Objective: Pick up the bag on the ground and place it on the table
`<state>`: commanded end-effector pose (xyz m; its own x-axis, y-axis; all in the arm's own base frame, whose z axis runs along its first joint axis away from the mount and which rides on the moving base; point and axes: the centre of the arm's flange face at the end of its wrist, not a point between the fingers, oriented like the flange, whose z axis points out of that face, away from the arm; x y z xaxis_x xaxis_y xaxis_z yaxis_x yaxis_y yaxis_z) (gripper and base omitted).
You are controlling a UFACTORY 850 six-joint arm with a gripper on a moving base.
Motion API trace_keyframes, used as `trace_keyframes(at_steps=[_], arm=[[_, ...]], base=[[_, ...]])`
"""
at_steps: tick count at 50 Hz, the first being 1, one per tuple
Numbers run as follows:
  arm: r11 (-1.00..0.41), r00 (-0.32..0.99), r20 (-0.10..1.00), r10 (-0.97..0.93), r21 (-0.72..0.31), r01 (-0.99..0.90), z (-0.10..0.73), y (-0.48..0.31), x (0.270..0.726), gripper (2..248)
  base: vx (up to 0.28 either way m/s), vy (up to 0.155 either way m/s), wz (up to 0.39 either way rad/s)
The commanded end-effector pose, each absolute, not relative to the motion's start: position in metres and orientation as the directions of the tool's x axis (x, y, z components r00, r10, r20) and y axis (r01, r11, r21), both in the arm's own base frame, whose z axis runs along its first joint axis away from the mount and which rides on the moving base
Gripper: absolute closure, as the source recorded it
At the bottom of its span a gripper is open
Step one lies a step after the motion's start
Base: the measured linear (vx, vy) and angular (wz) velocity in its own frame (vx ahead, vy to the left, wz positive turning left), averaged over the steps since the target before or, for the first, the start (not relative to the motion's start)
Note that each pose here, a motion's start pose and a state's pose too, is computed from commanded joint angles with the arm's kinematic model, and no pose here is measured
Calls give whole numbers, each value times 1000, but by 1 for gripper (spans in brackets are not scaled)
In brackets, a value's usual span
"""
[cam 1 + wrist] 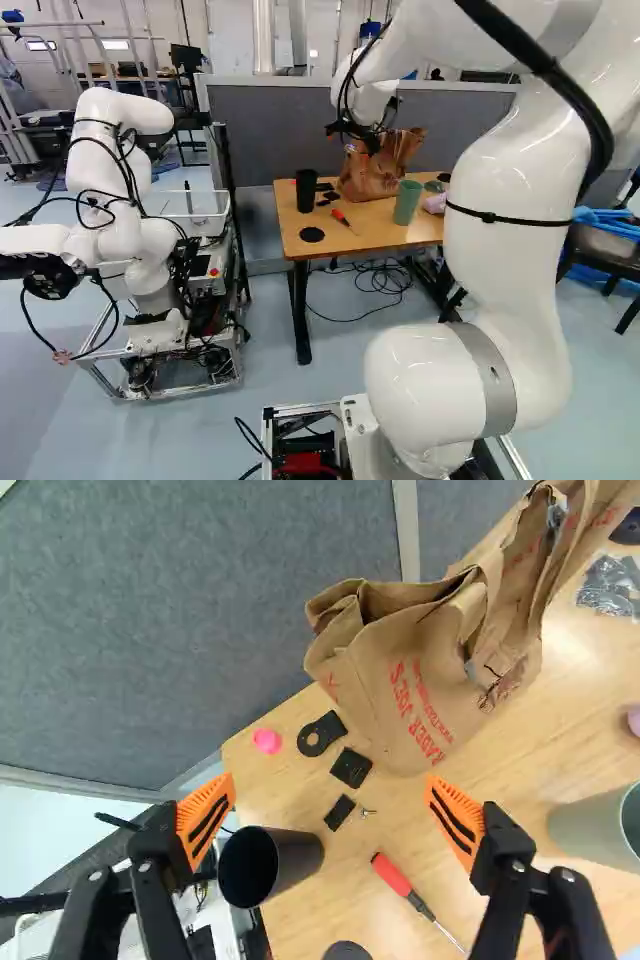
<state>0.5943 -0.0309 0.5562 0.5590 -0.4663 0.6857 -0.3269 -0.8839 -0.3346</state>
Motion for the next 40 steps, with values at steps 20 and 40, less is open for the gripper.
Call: trace_keyframes(at_steps=[20, 40], arm=[[-936, 525, 775, -351, -269, -229, 510, -21, 526, 3], [-969, 479, 843, -244, -196, -148, 467, -13, 455, 3]], base=[[0, 0, 0], [0, 0, 0]])
